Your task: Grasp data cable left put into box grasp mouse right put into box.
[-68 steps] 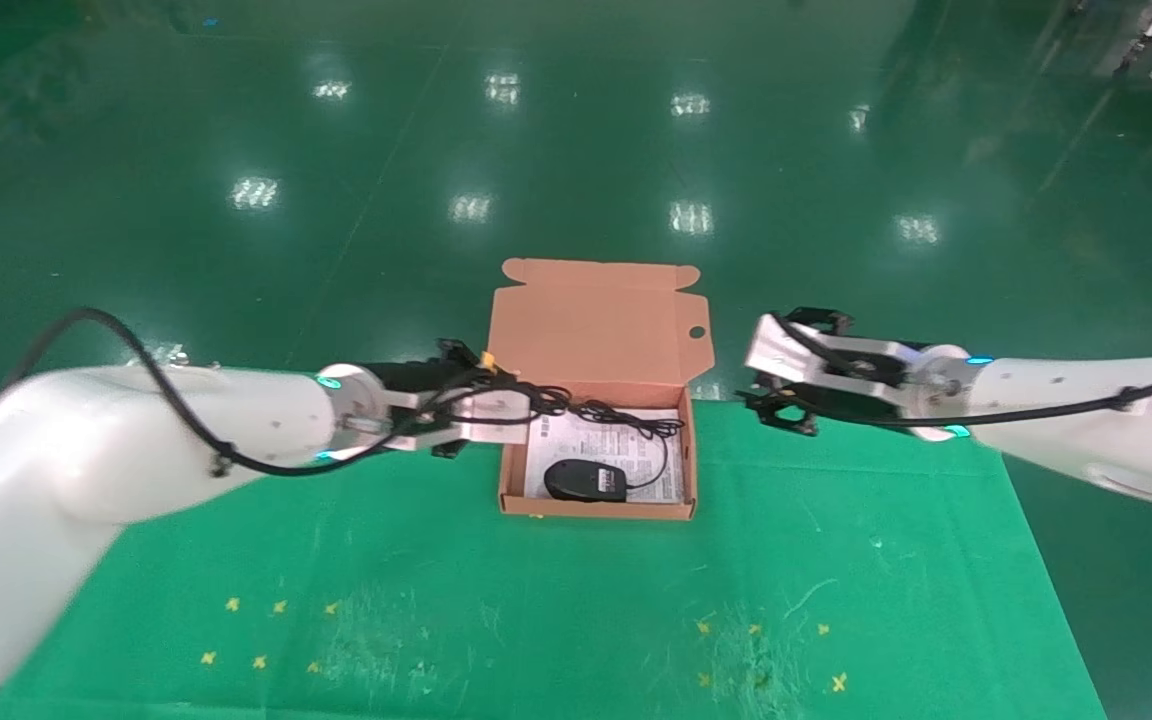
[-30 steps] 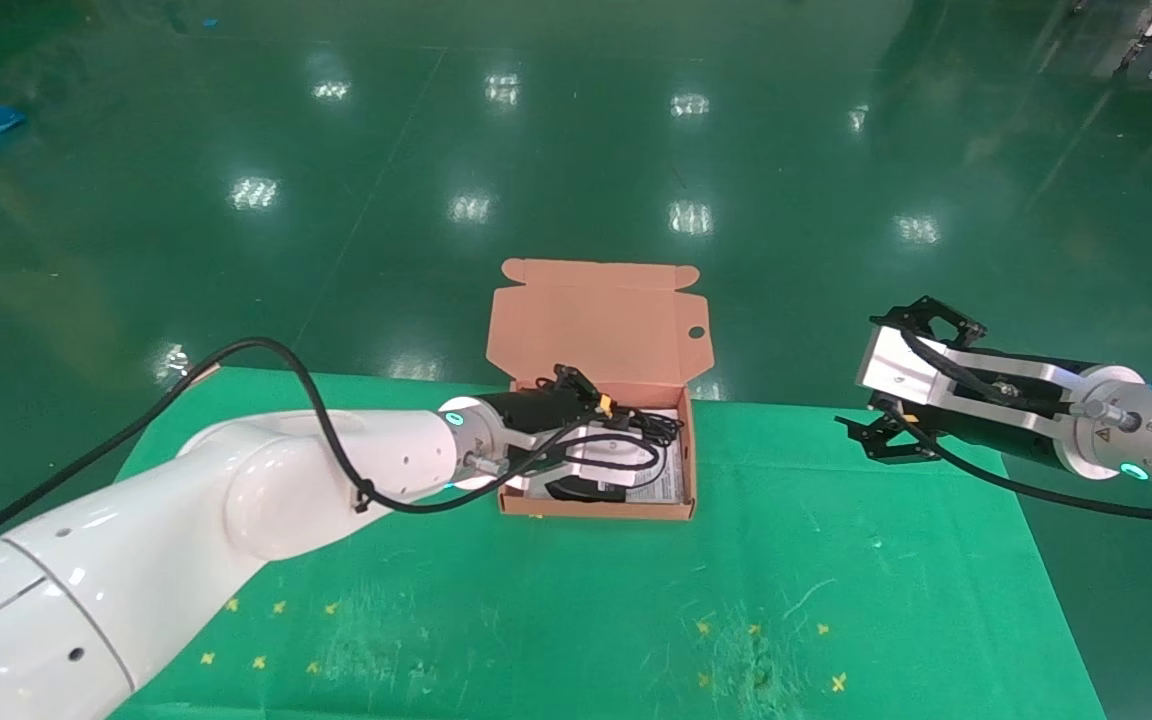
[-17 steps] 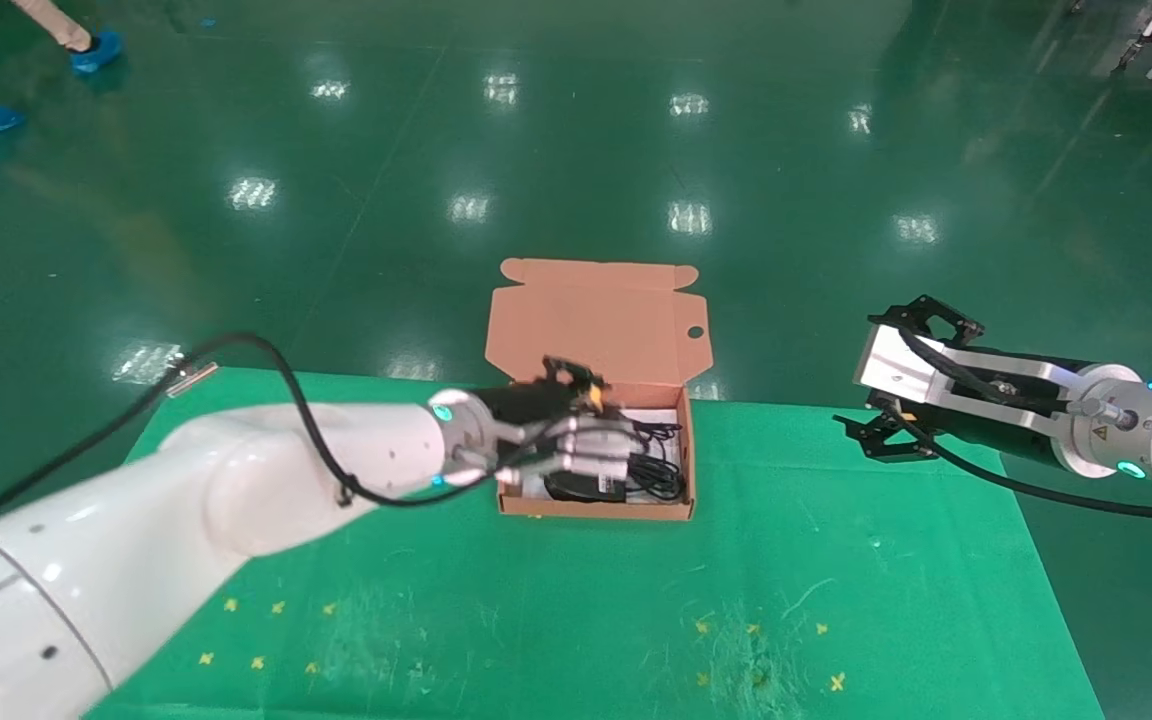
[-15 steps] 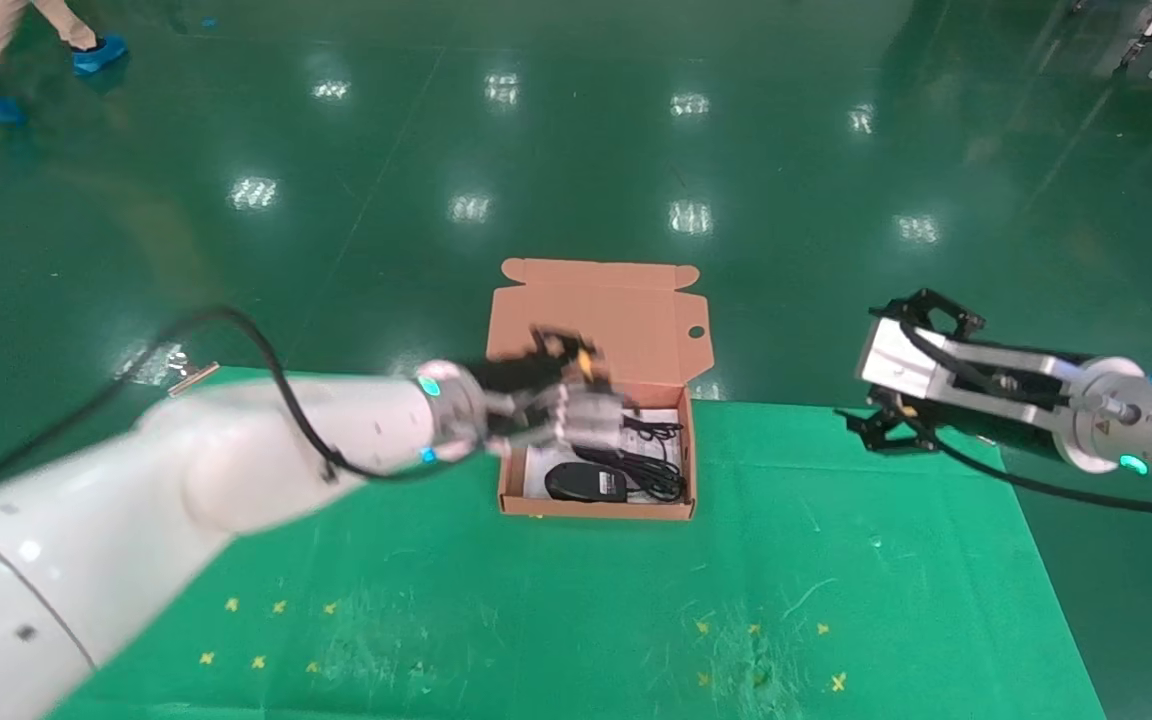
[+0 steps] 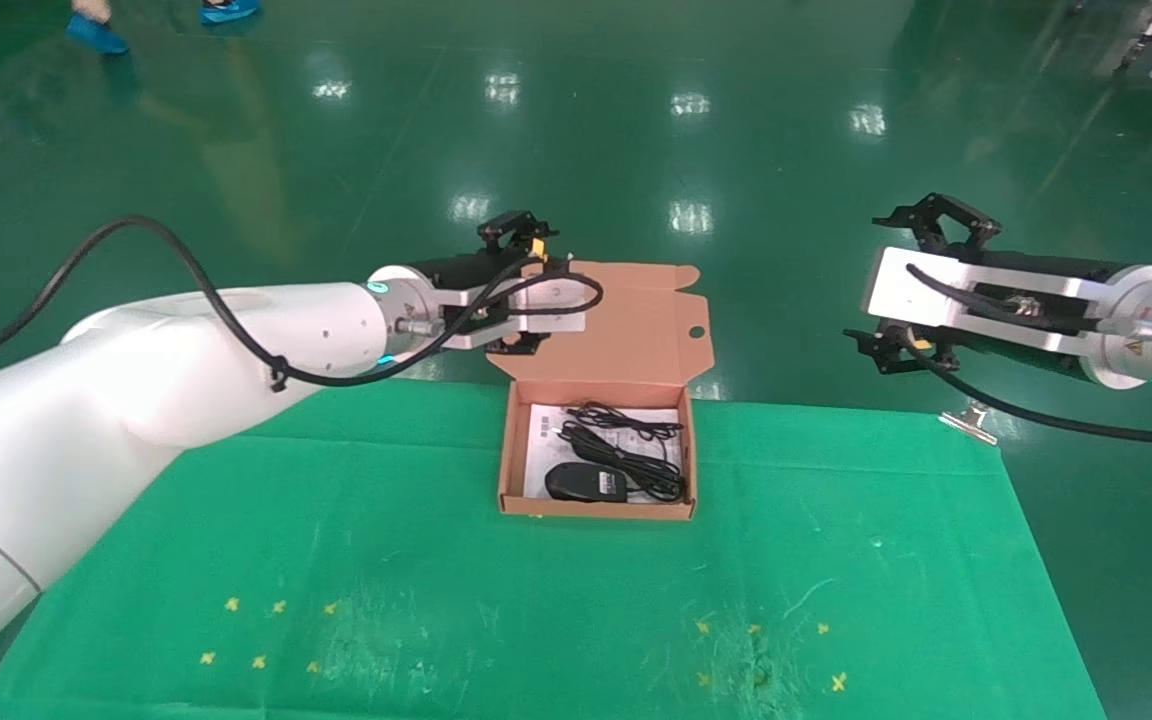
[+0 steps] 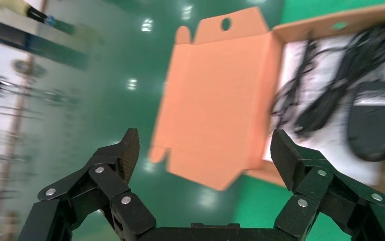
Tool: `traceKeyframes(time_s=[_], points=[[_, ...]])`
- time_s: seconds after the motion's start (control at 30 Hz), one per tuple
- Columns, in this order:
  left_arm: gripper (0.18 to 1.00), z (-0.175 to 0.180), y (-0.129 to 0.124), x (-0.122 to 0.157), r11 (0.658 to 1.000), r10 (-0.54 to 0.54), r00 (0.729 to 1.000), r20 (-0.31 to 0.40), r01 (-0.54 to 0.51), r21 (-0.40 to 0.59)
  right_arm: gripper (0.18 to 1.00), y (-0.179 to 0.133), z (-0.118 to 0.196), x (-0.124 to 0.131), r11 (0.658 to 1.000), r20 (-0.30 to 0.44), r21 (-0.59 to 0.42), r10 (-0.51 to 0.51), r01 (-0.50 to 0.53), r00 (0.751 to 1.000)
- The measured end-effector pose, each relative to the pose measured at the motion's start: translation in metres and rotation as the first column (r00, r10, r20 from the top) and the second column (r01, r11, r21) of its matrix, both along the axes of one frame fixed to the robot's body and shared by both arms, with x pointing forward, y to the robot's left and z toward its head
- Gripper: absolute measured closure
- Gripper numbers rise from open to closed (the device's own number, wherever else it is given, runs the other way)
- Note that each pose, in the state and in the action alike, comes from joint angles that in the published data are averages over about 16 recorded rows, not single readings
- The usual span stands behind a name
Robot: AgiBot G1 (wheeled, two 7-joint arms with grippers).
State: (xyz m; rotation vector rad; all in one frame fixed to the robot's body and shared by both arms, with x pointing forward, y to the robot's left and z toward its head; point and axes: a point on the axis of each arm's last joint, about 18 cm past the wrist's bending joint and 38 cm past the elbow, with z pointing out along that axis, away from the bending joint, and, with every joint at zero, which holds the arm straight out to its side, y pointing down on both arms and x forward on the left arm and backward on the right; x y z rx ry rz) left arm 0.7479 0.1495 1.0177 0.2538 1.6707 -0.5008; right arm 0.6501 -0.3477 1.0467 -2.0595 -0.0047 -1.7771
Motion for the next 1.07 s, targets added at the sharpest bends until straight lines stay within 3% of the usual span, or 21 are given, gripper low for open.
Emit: traceKeyframes(time_s=[0.27, 0.57, 0.83, 1.07], points=[[0.253, -0.025, 0.022, -0.014, 0.988, -0.058, 0.986, -0.157, 0.035, -0.149, 0.178, 0.009, -0.020, -0.009, 0.992, -0.111, 0.109, 0.076, -0.064, 0.991], [0.196, -0.044, 0.043, -0.038, 0.949, -0.165, 0.943, -0.289, 0.071, -0.309, 0.178, 0.021, -0.038, -0.024, 0.962, -0.211, 0.234, 0.191, -0.140, 0.959], [0.184, -0.053, 0.061, -0.066, 0.895, -0.280, 0.890, -0.360, 0.105, -0.434, 0.178, 0.031, -0.050, -0.041, 0.916, -0.272, 0.341, 0.311, -0.211, 0.911], [0.184, -0.055, 0.069, -0.079, 0.867, -0.332, 0.864, -0.378, 0.122, -0.483, 0.178, 0.036, -0.054, -0.050, 0.890, -0.289, 0.385, 0.367, -0.243, 0.884]])
